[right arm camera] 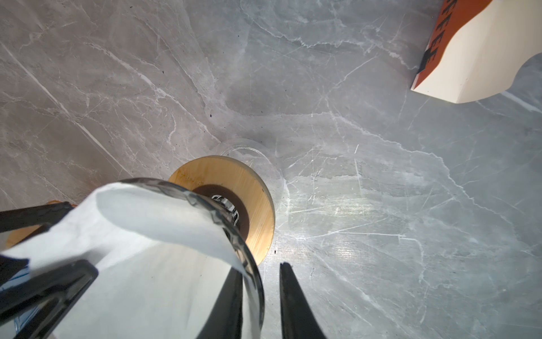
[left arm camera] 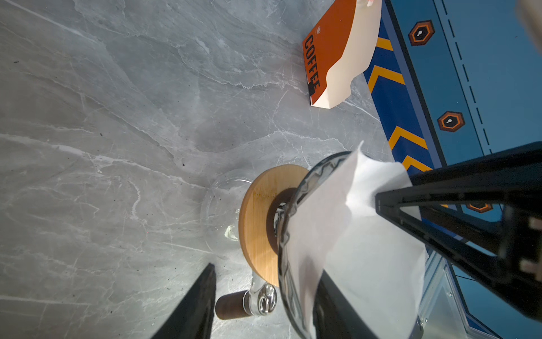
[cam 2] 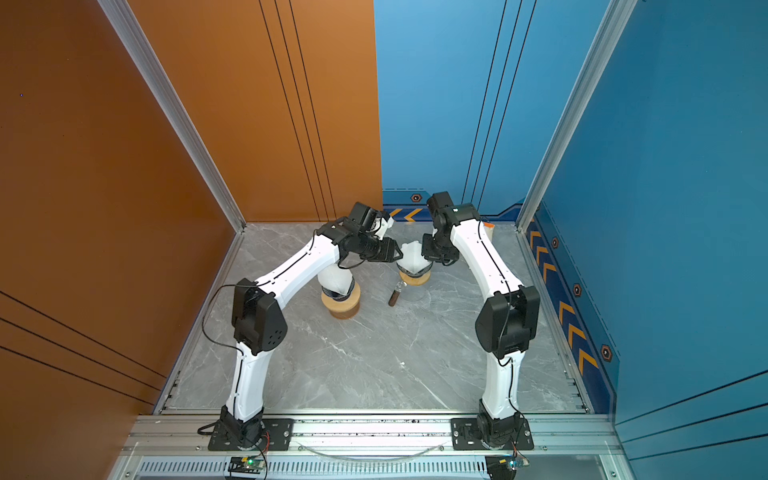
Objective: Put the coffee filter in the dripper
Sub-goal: 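Lower the filter into the dripper with right gripper while left holds rim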
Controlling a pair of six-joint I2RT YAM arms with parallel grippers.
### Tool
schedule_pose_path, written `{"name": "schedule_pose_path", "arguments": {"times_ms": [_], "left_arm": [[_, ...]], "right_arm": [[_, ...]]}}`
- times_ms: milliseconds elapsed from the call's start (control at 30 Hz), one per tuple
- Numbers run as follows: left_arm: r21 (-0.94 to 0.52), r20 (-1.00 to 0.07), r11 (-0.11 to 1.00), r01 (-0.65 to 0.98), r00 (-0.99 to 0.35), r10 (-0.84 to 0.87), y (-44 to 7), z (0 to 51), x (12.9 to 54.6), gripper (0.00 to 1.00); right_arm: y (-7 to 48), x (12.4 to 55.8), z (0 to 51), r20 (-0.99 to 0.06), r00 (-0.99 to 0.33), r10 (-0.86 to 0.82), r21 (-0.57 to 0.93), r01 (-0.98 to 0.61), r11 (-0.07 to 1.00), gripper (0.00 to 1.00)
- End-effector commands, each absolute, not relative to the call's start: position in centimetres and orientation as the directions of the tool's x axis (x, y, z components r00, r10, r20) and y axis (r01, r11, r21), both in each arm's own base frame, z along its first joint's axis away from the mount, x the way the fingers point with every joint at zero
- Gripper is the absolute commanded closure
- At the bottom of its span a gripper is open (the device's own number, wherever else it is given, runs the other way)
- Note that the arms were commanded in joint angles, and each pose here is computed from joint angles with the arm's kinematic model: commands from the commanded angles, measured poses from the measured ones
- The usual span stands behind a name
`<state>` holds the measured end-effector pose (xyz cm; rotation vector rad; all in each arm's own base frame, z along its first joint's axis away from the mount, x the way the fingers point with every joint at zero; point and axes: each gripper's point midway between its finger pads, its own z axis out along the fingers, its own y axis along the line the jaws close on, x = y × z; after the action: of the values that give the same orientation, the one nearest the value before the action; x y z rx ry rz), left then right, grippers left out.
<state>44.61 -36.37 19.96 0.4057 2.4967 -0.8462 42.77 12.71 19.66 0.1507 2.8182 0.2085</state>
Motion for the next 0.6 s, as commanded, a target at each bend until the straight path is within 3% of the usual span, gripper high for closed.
{"name": "schedule_pose_path", "arguments": {"times_ms": [0,567], "left_arm": [[-0.512,-0.503,0.757,0.406,-0.856,0.119,-36.6,19.8,44.7,0.48],[-0.51,-0.476,0.769,0.384,-0.871,0.119,-36.3,18.4,44.7,0.5]], "right_arm": [[12.6,42.6,20.0,-0.303,-0.942,0.145,0.179,0.094,0.979,0.8],[12.6,42.5,19.4,-0.3,-0.942,0.153,0.2,0.094,0.975,0.78]]}}
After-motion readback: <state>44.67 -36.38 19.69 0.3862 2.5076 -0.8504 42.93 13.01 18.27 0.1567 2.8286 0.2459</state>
